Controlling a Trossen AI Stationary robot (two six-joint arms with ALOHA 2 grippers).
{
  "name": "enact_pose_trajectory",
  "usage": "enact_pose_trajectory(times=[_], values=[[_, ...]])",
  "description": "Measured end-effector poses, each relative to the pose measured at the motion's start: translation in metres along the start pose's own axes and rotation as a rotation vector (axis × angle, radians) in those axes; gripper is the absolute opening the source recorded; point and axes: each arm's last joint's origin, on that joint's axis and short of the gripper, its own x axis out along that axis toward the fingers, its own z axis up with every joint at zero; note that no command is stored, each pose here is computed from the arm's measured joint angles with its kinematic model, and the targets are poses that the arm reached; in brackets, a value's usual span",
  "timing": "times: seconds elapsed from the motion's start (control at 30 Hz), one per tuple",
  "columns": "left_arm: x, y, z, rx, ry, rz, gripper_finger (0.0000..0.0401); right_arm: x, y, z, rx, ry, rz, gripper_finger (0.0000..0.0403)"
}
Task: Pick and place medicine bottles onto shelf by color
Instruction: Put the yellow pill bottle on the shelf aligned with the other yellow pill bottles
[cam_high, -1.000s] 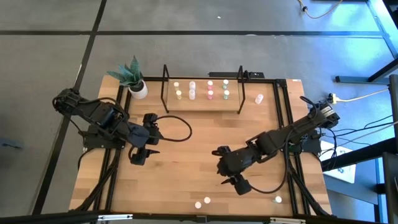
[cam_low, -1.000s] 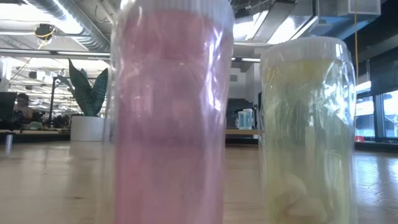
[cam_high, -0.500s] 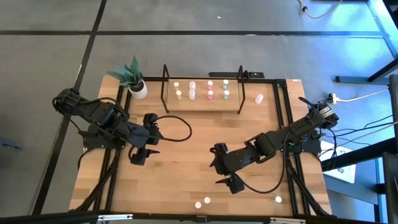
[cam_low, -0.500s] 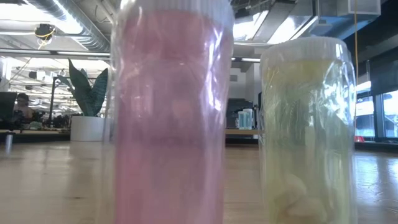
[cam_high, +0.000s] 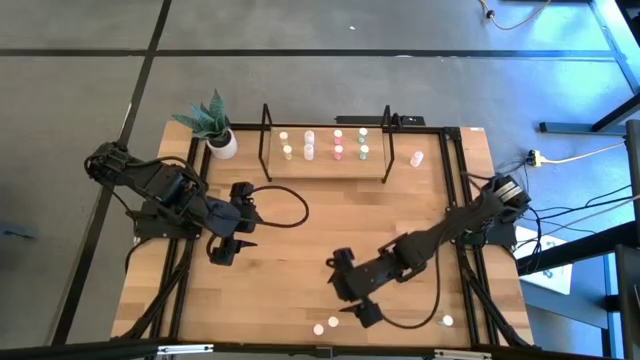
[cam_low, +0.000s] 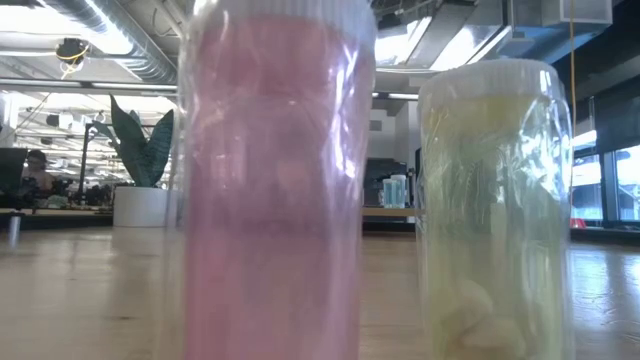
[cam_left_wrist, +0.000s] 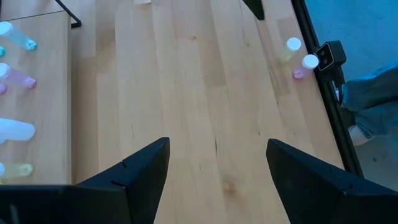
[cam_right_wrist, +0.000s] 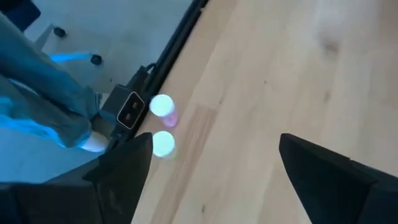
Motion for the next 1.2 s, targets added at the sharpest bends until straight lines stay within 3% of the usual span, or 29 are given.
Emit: enact_pose_trajectory(times=[0.27, 0.47, 0.67, 1.2], values=[[0.000, 0.000, 0.000, 0.000, 0.000, 0.000, 0.0262, 0.036, 0.009, -0.014, -0.037, 0.075, 0.006, 0.0352], [0.000, 0.000, 0.000, 0.000, 0.000, 0.000, 0.0262, 0.061, 0.015, -0.019, -0.026, 0.053, 0.052, 0.0352], [0.000, 0.000, 0.000, 0.000, 0.000, 0.000, 0.0262, 0.067, 0.023, -0.022, -0.032, 0.075, 0.181, 0.0352], [0.000, 0.000, 0.000, 0.000, 0.000, 0.000, 0.0262, 0.078, 0.029, -0.030, -0.144, 0.092, 0.156, 0.0352]])
